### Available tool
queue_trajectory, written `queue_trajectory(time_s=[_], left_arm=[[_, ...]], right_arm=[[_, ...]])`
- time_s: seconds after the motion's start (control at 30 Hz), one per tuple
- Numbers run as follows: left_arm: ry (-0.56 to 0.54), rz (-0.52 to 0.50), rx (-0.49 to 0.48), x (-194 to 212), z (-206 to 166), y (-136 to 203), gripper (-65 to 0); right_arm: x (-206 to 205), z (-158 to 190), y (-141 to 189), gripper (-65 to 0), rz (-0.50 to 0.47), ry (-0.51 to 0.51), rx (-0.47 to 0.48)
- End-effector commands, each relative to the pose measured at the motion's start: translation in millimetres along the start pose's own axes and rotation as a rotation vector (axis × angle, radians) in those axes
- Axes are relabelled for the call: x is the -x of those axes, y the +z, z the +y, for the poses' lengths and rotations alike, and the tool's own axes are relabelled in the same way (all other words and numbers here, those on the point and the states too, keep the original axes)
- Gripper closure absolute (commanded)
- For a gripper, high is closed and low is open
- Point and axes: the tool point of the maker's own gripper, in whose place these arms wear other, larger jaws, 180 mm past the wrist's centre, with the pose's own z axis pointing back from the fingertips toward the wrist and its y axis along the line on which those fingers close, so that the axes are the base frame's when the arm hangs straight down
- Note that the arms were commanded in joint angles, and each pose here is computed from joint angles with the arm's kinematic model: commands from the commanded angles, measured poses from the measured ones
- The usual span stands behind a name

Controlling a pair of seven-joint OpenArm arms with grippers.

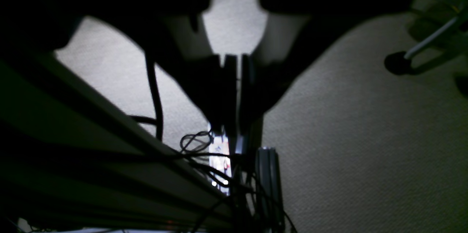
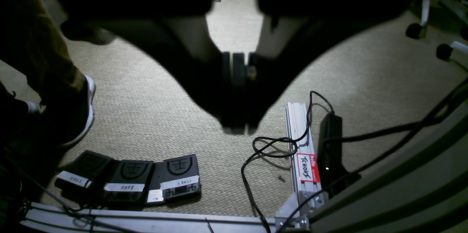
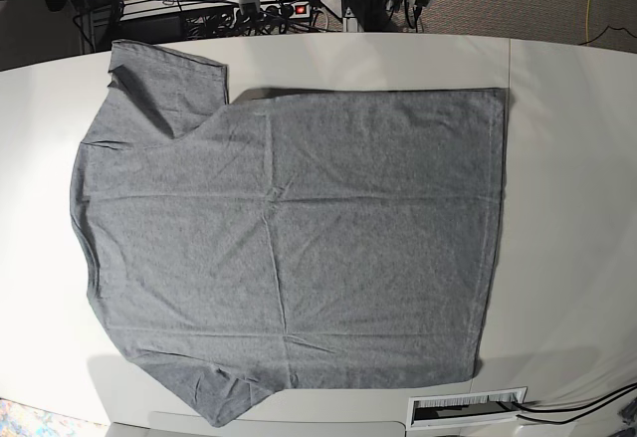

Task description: Fold the T-shirt properly

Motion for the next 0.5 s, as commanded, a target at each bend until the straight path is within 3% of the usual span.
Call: queue_trajectory(time_s=[0.0,0.47], left_arm=[[-0.008,0.019,0.01,10.0,-4.0,1.1,0.0],[-0.008,0.02,0.009,10.3,-3.7,1.2,0.0]], right_arm=[[2.6,-3.7,0.4,0.0,0.005,-0.003,0.007],[4.8,-3.7,0.5,0.0,0.017,-0.003,0.007]])
